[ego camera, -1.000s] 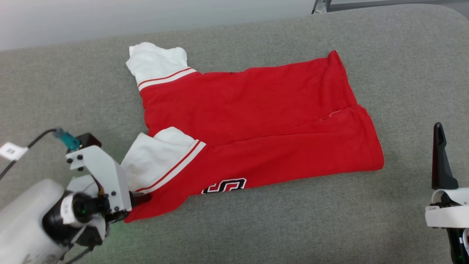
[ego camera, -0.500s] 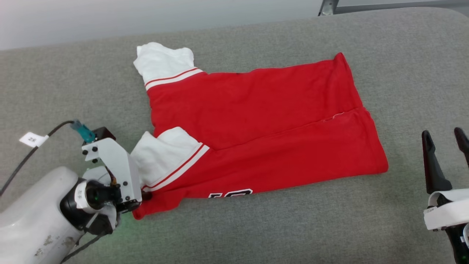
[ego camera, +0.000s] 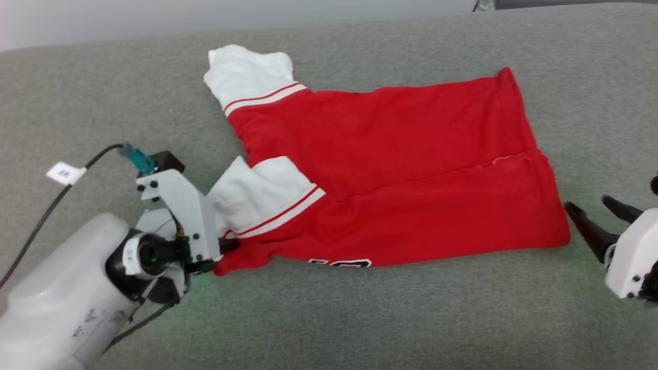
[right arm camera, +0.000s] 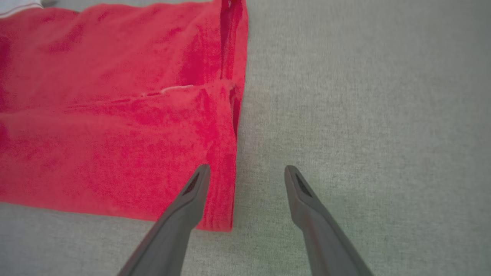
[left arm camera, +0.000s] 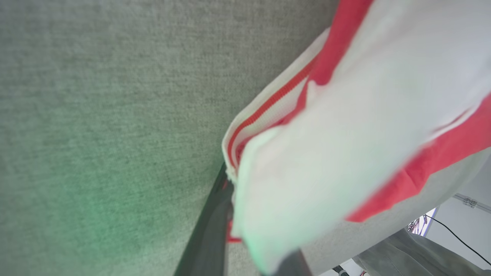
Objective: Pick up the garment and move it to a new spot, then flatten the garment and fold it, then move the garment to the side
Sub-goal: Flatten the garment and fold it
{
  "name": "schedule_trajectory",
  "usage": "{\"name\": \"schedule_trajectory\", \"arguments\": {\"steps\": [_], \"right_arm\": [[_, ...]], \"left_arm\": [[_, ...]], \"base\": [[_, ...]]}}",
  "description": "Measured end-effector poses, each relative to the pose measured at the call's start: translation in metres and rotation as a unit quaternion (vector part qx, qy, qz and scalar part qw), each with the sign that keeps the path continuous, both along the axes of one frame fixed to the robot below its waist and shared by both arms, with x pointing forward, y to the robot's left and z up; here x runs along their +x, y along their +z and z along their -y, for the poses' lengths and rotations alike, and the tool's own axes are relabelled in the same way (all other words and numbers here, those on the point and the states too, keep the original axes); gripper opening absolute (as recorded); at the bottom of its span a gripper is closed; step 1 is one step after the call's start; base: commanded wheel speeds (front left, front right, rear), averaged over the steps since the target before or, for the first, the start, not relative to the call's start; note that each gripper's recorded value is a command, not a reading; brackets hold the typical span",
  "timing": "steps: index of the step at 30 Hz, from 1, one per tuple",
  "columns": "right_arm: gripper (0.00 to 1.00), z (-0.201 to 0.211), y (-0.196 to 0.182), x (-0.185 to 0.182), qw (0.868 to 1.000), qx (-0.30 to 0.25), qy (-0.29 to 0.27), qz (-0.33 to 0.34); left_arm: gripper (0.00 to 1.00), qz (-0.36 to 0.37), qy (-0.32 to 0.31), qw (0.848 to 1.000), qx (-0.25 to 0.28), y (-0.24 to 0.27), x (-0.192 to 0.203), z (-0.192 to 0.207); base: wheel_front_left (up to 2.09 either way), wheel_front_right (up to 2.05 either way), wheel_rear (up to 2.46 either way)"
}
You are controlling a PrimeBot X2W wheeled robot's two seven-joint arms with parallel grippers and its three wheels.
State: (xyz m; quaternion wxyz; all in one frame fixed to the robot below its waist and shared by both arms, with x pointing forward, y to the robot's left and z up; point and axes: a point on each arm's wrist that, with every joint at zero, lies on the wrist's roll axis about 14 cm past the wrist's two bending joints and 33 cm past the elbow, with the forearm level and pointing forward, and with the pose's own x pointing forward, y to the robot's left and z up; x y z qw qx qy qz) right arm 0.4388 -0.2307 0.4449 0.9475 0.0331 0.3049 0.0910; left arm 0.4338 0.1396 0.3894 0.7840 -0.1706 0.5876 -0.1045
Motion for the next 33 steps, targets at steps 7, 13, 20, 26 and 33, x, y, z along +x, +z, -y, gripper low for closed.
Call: {"name": "schedule_trajectory", "arguments": {"steps": [7, 13, 20, 26, 33], "right_arm": [[1.0, -0.008, -0.03, 0.0, 0.992, -0.011, 0.019, -0.127], [1.0, -0.021, -0.051, -0.001, 0.98, -0.005, 0.029, -0.197], [0.0, -0.025, -0.055, 0.003, 0.973, -0.005, 0.038, -0.226], [0.0, -0.024, -0.048, 0.006, 0.975, -0.002, 0.038, -0.218], [0.0, -0.021, -0.038, 0.007, 0.978, 0.0, 0.034, -0.204]], "left_arm": [[0.0, 0.007, 0.005, 1.0, -0.01, 0.001, 0.002, 0.003], [0.0, 0.009, 0.017, 1.0, -0.018, -0.001, 0.004, 0.0], [0.0, 0.006, 0.031, 0.999, -0.024, -0.001, 0.005, -0.004], [0.0, 0.01, 0.043, 0.999, -0.021, 0.005, 0.004, -0.015], [0.0, 0.004, 0.055, 0.998, -0.01, 0.01, -0.008, -0.029]], "base": [[0.0, 0.0, 0.0], [0.0, 0.0, 0.0], [0.0, 0.0, 0.0], [0.0, 0.0, 0.0], [0.0, 0.0, 0.0]]}}
